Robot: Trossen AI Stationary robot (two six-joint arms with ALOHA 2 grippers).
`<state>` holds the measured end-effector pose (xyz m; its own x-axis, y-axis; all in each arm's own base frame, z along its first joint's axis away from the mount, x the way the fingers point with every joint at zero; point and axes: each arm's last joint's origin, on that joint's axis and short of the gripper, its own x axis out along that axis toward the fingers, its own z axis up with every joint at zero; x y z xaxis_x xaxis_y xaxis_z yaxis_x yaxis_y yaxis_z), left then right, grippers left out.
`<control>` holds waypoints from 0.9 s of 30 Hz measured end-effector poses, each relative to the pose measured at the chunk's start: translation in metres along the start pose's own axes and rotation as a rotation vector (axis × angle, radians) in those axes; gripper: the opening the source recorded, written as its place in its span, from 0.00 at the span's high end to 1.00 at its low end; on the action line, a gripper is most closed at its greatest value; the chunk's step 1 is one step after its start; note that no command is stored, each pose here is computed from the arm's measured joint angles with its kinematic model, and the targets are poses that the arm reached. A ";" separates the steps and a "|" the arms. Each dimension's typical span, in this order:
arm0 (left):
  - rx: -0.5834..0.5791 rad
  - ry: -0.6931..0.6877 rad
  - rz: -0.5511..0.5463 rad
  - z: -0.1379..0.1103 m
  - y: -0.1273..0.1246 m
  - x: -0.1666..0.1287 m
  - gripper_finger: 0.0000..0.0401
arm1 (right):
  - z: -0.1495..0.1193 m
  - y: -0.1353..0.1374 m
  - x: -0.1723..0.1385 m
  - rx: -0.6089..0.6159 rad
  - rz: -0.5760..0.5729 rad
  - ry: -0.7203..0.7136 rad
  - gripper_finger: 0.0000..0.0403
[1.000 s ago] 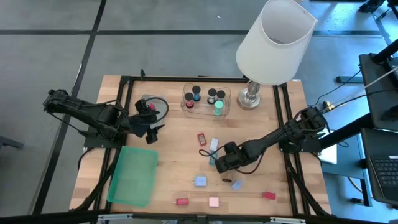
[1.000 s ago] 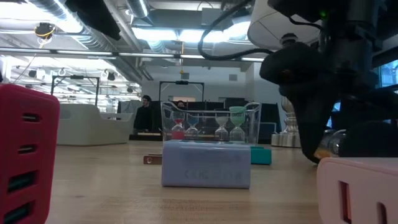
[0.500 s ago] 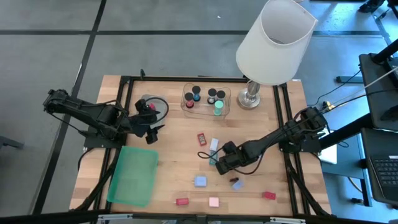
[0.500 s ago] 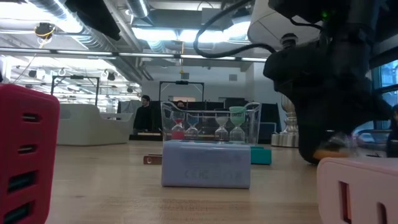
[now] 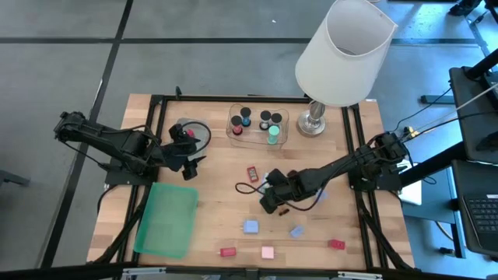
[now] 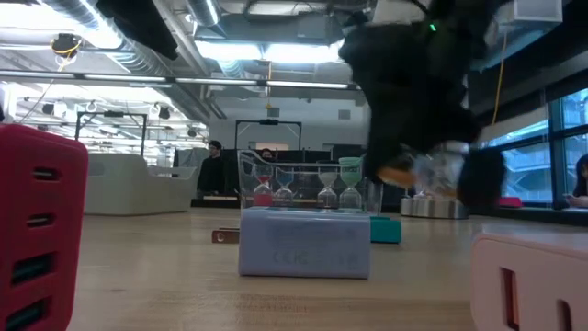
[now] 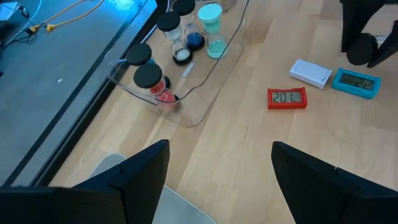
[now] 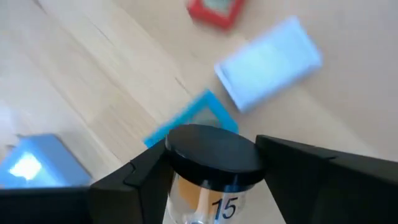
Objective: Pick & Place Office items
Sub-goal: Put the orange hourglass into the transparent bin
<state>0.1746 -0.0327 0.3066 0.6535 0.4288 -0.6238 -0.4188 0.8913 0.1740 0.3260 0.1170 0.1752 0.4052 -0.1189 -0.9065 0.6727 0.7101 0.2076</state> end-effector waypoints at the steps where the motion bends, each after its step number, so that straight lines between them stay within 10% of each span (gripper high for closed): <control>1: 0.000 0.000 0.000 0.000 0.000 0.000 0.30 | 0.005 0.002 -0.003 -0.023 -0.004 -0.027 0.46; 14: -0.026 0.000 0.000 0.000 0.000 0.000 0.30 | 0.081 0.020 -0.021 -0.187 -0.035 -0.671 0.46; 27: -0.026 0.002 0.001 0.000 0.000 0.000 0.30 | 0.094 0.003 0.038 -0.354 0.162 -1.053 0.46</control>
<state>0.1743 -0.0327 0.3062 0.6517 0.4291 -0.6254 -0.4356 0.8868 0.1545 0.4016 0.0488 0.1756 0.9059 -0.4157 -0.0804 0.4188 0.9077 0.0261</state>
